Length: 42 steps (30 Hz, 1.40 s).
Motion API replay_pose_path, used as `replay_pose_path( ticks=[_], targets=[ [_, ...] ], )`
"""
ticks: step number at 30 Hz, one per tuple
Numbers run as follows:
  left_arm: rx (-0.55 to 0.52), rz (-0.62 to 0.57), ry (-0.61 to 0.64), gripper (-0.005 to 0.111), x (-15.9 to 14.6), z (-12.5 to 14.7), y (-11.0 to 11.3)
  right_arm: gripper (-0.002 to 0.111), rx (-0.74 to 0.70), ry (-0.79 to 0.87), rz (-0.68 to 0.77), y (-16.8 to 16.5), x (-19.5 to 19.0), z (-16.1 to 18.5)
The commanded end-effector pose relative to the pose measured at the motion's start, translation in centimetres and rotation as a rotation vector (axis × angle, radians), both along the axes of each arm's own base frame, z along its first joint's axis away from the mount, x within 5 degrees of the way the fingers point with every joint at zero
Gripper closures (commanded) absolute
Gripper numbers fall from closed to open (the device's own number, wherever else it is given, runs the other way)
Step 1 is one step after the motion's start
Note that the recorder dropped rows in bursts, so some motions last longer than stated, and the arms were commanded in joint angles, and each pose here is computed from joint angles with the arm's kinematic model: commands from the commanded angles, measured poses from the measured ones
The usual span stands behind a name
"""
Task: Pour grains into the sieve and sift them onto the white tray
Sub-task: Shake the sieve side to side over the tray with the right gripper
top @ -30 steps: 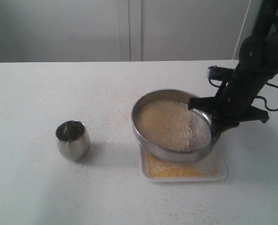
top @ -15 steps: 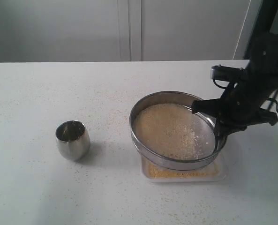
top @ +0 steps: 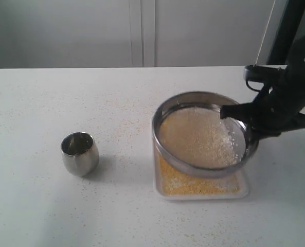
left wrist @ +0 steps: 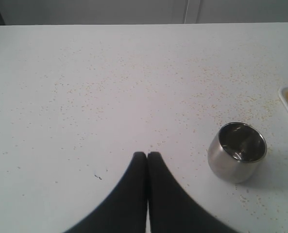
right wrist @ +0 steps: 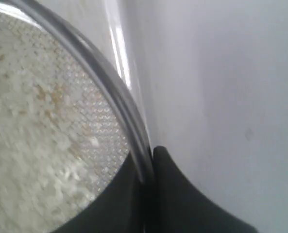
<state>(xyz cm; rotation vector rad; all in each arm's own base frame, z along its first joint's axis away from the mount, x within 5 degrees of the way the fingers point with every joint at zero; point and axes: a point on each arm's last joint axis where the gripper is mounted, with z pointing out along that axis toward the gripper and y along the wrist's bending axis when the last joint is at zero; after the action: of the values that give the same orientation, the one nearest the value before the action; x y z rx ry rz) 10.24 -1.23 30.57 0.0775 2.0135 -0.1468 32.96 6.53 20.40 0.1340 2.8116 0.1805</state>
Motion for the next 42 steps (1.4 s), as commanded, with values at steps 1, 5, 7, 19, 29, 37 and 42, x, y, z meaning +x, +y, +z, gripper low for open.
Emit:
replay_pose_path(
  ticks=[1, 5, 7, 19, 29, 37, 42],
  targets=[
    [-0.002, 0.0, -0.001, 0.107, -0.2, -0.1, 0.0, 0.108, 0.058, 0.117, -0.081, 0.5, 4.3, -1.1],
    [-0.002, 0.0, -0.001, 0.107, -0.2, -0.1, 0.0, 0.108, -0.028, 0.116, -0.009, 0.1, 1.5, -0.4],
    [-0.002, 0.0, -0.001, 0.107, -0.2, -0.1, 0.0, 0.108, 0.026, -0.094, -0.008, 0.5, 1.4, -0.2],
    [-0.002, 0.0, -0.001, 0.107, -0.2, -0.1, 0.0, 0.108, 0.116, -0.208, -0.062, 1.5, 2.1, 0.7],
    [-0.002, -0.001, 0.002, 0.107, -0.2, -0.1, 0.0, 0.108, 0.026, -0.171, 0.041, 1.2, 1.1, 2.0],
    [-0.002, -0.001, 0.002, 0.107, -0.2, -0.1, 0.0, 0.108, -0.032, 0.182, 0.075, 0.6, 3.0, 0.3],
    [-0.002, 0.0, 0.001, 0.107, -0.2, -0.1, 0.0, 0.108, 0.032, -0.093, 0.0, 0.0, 2.8, 0.4]
  ],
)
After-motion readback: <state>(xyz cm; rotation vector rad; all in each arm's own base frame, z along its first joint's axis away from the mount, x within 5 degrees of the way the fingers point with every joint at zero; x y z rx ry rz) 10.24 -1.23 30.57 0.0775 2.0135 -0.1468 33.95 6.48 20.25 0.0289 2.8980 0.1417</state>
